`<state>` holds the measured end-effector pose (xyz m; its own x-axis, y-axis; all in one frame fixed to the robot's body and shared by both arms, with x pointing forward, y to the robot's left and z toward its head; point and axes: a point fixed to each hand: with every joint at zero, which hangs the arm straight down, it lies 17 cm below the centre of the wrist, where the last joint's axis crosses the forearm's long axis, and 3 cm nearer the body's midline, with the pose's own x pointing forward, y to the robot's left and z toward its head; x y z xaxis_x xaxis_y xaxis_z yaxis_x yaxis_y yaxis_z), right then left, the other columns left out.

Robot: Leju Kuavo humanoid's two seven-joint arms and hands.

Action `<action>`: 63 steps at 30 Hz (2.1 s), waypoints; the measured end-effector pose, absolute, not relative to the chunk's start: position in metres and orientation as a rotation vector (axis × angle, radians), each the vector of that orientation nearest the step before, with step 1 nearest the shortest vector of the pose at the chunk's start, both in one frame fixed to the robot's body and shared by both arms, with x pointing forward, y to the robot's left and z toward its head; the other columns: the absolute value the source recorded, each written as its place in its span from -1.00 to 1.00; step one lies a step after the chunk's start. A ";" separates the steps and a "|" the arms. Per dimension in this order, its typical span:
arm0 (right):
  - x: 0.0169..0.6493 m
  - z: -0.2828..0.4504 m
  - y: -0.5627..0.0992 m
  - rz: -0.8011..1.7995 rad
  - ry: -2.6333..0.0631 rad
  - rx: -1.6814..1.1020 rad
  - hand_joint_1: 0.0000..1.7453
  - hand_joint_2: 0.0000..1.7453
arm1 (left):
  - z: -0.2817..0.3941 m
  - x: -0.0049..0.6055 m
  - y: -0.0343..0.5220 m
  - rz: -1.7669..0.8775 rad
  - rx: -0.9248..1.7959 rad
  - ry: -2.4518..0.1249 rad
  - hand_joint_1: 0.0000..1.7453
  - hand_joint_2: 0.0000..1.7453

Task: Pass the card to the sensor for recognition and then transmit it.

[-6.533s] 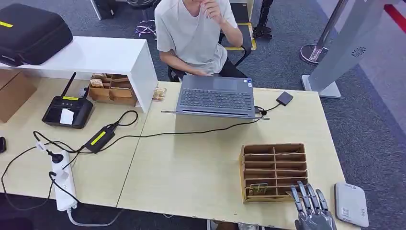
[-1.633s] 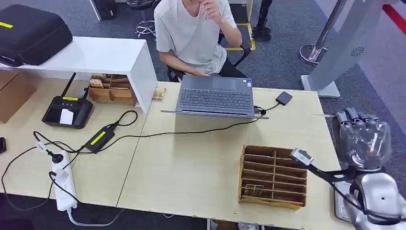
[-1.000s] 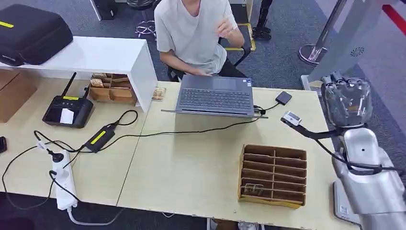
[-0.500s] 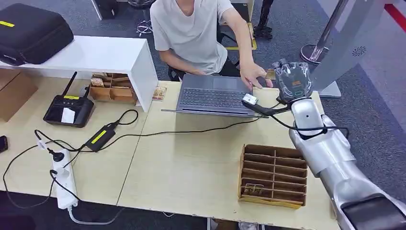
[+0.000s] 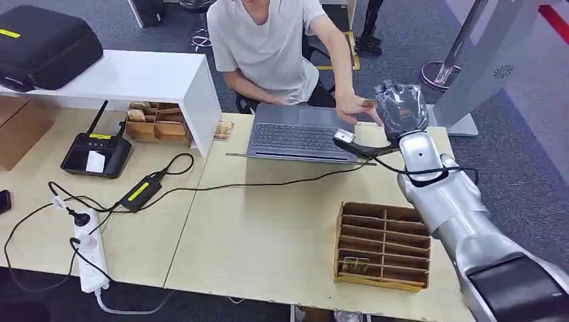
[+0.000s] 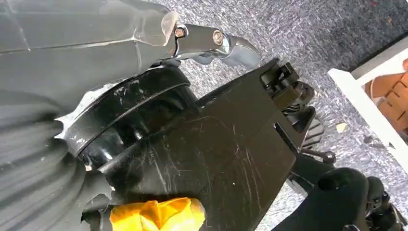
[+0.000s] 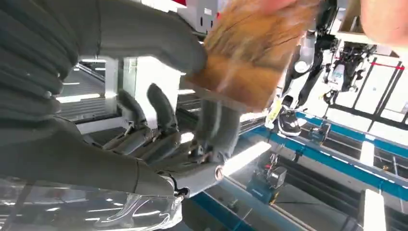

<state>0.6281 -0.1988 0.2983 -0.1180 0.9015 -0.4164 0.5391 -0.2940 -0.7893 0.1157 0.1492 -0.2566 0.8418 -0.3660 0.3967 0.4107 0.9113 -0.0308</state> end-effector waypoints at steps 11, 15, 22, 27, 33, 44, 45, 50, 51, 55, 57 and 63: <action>0.629 0.287 -0.204 1.394 -1.565 -1.790 -1.00 1.00 | -0.257 0.116 0.151 -0.410 -0.111 -0.393 -1.00 1.00; 0.628 0.284 -0.207 1.393 -1.563 -1.792 -1.00 1.00 | -0.257 0.116 0.151 -0.405 -0.110 -0.393 -1.00 1.00; 0.629 0.279 -0.225 1.392 -1.523 -1.809 -1.00 1.00 | -0.257 0.117 0.152 -0.397 -0.108 -0.392 -1.00 1.00; 0.631 0.278 -0.261 1.390 -1.469 -1.840 -1.00 1.00 | -0.257 0.116 0.152 -0.388 -0.107 -0.391 -1.00 1.00; 0.628 0.276 -0.319 1.402 -1.375 -1.896 -1.00 1.00 | -0.257 0.117 0.153 -0.373 -0.104 -0.390 -1.00 1.00; 0.540 0.279 -0.563 1.284 -1.036 -2.033 -1.00 1.00 | -0.259 0.114 0.158 -0.319 -0.089 -0.377 -1.00 1.00; 0.524 0.278 -0.587 1.278 -0.990 -2.044 -1.00 1.00 | -0.259 0.114 0.158 -0.314 -0.088 -0.376 -1.00 1.00; 0.455 0.291 -0.676 1.248 -0.799 -2.108 -1.00 1.00 | -0.260 0.114 0.159 -0.296 -0.082 -0.372 -1.00 1.00; 0.443 0.290 -0.689 1.258 -0.739 -2.117 -1.00 1.00 | -0.260 0.114 0.159 -0.292 -0.080 -0.370 -1.00 1.00; 0.390 0.291 -0.744 1.264 -0.530 -2.149 -1.00 1.00 | -0.260 0.115 0.161 -0.272 -0.071 -0.368 -1.00 1.00; 0.367 0.294 -0.768 1.254 -0.424 -2.163 -1.00 1.00 | -0.260 0.115 0.161 -0.265 -0.069 -0.366 -1.00 1.00; 0.304 0.289 -0.837 1.141 -0.113 -2.103 -1.00 1.00 | -0.260 0.115 0.162 -0.260 -0.065 -0.359 -1.00 1.00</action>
